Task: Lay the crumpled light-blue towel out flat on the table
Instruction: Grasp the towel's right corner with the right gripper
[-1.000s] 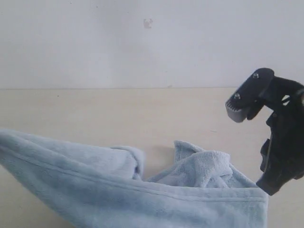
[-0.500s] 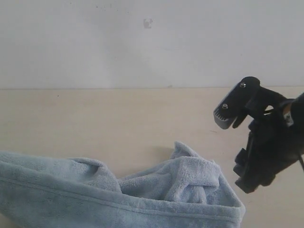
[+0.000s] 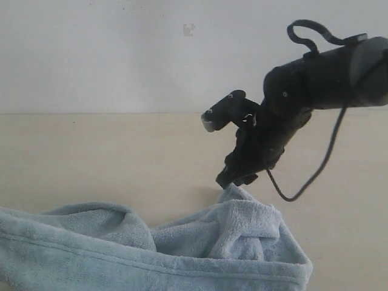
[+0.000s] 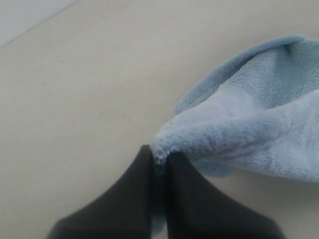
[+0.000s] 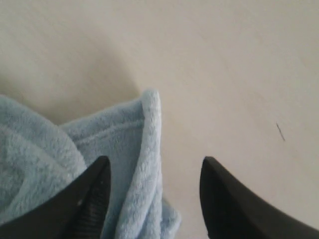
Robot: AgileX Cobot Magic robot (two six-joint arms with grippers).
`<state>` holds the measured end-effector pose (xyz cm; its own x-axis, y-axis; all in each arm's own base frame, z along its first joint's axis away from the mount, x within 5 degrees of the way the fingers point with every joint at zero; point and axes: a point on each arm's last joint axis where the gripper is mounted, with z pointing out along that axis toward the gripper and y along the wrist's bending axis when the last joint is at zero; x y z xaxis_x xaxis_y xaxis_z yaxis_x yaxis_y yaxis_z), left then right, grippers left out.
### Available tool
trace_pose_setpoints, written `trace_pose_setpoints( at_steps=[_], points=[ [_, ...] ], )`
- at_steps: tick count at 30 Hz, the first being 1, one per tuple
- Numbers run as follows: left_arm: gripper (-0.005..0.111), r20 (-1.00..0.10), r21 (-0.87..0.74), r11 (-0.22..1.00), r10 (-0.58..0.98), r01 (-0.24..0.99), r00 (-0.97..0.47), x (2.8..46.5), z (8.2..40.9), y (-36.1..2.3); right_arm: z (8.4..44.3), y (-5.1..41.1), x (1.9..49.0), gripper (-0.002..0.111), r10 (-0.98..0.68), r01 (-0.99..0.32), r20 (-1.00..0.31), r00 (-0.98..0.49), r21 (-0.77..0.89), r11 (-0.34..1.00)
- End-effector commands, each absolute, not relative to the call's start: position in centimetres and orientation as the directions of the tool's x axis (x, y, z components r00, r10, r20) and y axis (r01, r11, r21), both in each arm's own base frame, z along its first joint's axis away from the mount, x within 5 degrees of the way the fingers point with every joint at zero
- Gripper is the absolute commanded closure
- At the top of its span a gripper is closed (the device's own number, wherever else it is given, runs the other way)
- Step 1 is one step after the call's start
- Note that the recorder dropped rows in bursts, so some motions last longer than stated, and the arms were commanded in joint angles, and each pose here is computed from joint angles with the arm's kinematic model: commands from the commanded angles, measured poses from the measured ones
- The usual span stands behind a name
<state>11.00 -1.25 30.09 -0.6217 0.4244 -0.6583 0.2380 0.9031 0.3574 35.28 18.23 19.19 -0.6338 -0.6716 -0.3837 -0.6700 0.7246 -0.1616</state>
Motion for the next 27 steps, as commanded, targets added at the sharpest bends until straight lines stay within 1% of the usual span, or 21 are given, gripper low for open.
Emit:
trace_pose_setpoints(
  at_steps=[1,3,4,8,13,14,15,19,20,22,24,27],
  points=[
    [0.103,-0.679,0.358,0.905,0.421,0.229,-0.602,11.0,30.1,-1.2,18.1,18.7,38.2,0.057,-0.651,-0.673,-0.345,-0.676,-0.070,0.736],
    [0.103,-0.680,0.358,0.905,0.421,0.229,-0.601,11.0,30.1,-1.2,17.5,18.6,38.5,0.057,-0.654,-0.696,-0.320,-0.685,0.022,0.718],
    [0.103,-0.681,0.358,0.905,0.421,0.230,-0.599,11.1,30.1,-1.3,17.4,18.6,38.5,0.057,-0.659,-0.706,-0.323,-0.679,0.043,0.707],
    [0.103,-0.697,0.355,0.905,0.422,0.233,-0.580,11.2,30.3,-1.4,16.9,18.6,38.8,0.057,-0.658,-0.705,-0.330,-0.677,0.035,0.708],
    [0.103,-0.695,0.356,0.905,0.422,0.233,-0.582,11.2,30.3,-1.4,14.3,18.4,38.9,0.058,-0.681,-0.711,-0.255,-0.686,0.036,0.703],
    [0.103,-0.695,0.356,0.905,0.422,0.233,-0.582,11.2,30.3,-1.4,14.3,18.4,39.0,0.060,-0.679,-0.708,-0.261,-0.687,0.029,0.705],
    [0.103,-0.695,0.356,0.905,0.422,0.233,-0.582,11.2,30.3,-1.4,14.3,18.4,39.3,0.071,-0.668,-0.698,-0.279,-0.690,0.013,0.716],
    [0.103,-0.695,0.356,0.905,0.422,0.233,-0.582,11.2,30.3,-1.4,14.3,18.3,39.5,0.106,-0.648,-0.675,-0.289,-0.704,-0.009,0.738],
    [0.103,-0.695,0.356,0.905,0.422,0.233,-0.582,11.2,30.3,-1.4,14.3,18.2,39.6,0.108,-0.640,-0.666,-0.289,-0.712,-0.012,0.746],
    [0.103,-0.695,0.358,0.905,0.424,0.232,-0.581,11.2,30.3,-1.4,14.3,17.7,39.8,0.108,-0.618,-0.644,-0.289,-0.731,-0.009,0.765],
    [0.103,-0.695,0.363,0.904,0.424,0.226,-0.580,11.2,30.3,-1.3,14.3,16.6,40.1,0.108,-0.577,-0.595,-0.271,-0.771,-0.015,0.803],
    [0.103,-0.705,0.375,0.911,0.401,0.172,-0.585,11.3,30.5,-0.9,15.5,14.0,40.5,0.108,-0.491,-0.502,-0.253,-0.834,-0.026,0.865]
  ],
)
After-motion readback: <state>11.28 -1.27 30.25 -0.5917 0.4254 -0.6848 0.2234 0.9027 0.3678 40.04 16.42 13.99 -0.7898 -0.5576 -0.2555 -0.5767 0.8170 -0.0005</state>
